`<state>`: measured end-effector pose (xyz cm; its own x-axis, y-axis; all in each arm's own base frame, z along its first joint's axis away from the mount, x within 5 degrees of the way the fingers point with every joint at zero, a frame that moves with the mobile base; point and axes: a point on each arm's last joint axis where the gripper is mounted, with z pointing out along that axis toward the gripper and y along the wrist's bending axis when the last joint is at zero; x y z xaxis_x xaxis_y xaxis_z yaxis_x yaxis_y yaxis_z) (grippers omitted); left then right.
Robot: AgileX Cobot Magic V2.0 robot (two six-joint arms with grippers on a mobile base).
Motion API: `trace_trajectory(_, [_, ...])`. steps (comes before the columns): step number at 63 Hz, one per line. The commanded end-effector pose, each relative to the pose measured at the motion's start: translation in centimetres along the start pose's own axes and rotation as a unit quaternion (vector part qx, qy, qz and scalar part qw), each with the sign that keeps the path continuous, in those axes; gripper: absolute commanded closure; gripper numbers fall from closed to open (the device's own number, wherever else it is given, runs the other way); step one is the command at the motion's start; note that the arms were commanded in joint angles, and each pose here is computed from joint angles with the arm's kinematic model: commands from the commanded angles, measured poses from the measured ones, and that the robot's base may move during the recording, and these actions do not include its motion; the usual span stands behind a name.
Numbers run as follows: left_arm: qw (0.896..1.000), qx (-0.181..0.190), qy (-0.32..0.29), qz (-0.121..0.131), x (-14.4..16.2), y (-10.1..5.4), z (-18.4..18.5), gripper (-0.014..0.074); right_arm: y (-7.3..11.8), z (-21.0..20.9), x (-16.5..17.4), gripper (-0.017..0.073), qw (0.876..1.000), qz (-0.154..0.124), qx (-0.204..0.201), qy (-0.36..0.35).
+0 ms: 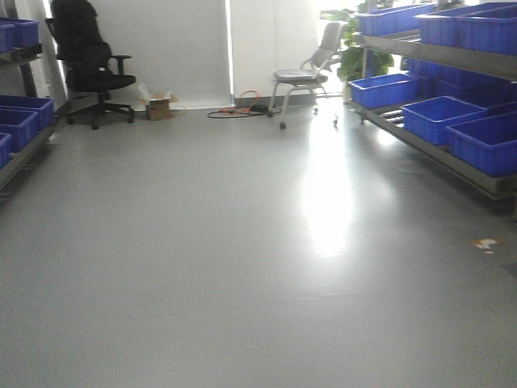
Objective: Pick and sort blue part to right shelf
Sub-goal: 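Drive the base across the floor carrying both blue parts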
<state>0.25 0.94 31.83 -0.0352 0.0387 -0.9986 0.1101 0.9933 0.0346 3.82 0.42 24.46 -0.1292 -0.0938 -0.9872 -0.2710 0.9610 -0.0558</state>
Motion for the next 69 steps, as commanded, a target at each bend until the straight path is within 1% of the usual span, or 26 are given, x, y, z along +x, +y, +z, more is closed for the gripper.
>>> trace_trajectory(1, [0.999, 0.005, -0.054, -0.005, -1.69, -0.06, -0.19, 0.0280, 0.01, -0.40, -1.68, 0.0344, 0.998, -0.010, -0.005, -0.058])
trace_trajectory(69, [0.999, 0.005, -0.054, -0.005, -1.69, -0.06, -0.19, 0.0280, 0.01, -0.40, -1.68, 0.0344, 0.998, -0.010, -0.005, -0.058])
